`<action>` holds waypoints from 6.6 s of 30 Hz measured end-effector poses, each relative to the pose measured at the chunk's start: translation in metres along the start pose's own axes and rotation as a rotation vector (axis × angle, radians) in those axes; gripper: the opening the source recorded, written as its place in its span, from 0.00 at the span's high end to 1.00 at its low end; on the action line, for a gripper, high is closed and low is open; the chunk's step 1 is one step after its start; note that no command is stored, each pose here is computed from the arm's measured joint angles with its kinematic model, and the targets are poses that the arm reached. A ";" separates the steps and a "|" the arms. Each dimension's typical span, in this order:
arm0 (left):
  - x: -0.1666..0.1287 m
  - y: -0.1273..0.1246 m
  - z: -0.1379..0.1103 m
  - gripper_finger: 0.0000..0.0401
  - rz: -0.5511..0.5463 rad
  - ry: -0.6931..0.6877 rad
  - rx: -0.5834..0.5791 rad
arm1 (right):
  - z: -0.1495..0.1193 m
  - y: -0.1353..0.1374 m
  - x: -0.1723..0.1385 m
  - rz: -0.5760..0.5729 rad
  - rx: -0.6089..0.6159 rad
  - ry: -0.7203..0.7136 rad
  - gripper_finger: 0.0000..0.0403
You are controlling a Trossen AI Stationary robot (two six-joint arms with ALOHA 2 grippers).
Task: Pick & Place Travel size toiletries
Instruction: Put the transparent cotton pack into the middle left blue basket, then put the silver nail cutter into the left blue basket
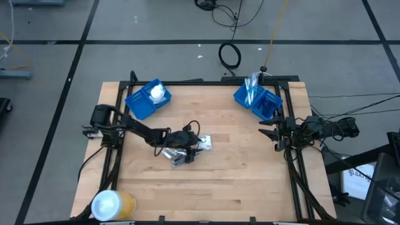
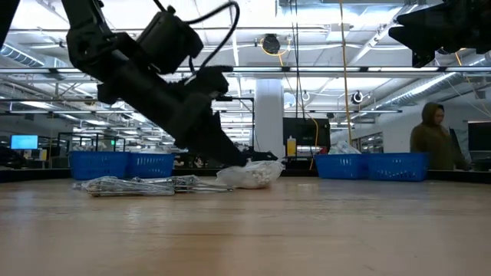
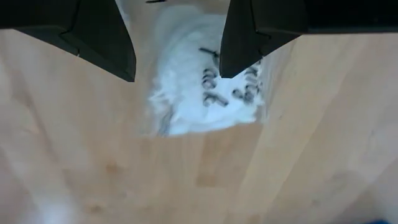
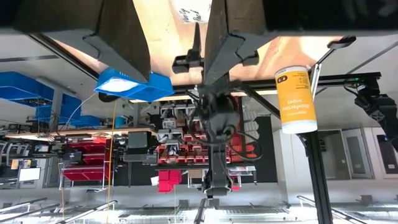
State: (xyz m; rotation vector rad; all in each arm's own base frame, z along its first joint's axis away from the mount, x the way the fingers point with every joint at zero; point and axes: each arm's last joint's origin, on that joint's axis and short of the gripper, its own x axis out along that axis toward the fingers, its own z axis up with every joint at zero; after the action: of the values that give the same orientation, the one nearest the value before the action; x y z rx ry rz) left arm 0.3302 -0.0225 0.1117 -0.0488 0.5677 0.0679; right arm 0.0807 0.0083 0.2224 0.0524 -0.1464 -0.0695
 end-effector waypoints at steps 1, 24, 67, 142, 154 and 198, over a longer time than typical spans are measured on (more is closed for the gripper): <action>0.002 0.001 -0.002 0.43 0.003 0.008 -0.008 | 0.000 0.000 0.000 0.000 0.000 0.000 0.65; -0.010 0.021 0.014 0.96 0.048 -0.020 -0.017 | -0.001 -0.001 0.000 -0.022 -0.003 0.008 0.65; -0.108 0.192 -0.022 0.94 1.031 0.343 -0.707 | -0.002 -0.001 0.000 -0.022 -0.004 0.015 0.65; -0.091 -0.035 -0.032 0.43 -0.073 0.747 0.082 | -0.002 -0.001 0.000 -0.018 0.017 0.022 0.65; -0.083 -0.036 -0.039 0.58 -0.092 0.780 0.090 | -0.002 -0.001 0.000 -0.018 0.017 0.022 0.65; -0.213 0.085 0.008 0.91 1.114 0.150 -0.780 | -0.008 -0.002 0.002 -0.093 0.002 -0.011 0.65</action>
State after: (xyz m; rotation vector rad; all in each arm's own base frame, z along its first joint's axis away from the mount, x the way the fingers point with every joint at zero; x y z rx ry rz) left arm 0.1488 0.0515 0.2307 -0.4961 0.6325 1.3795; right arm 0.0837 0.0063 0.2150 0.0604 -0.1554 -0.1624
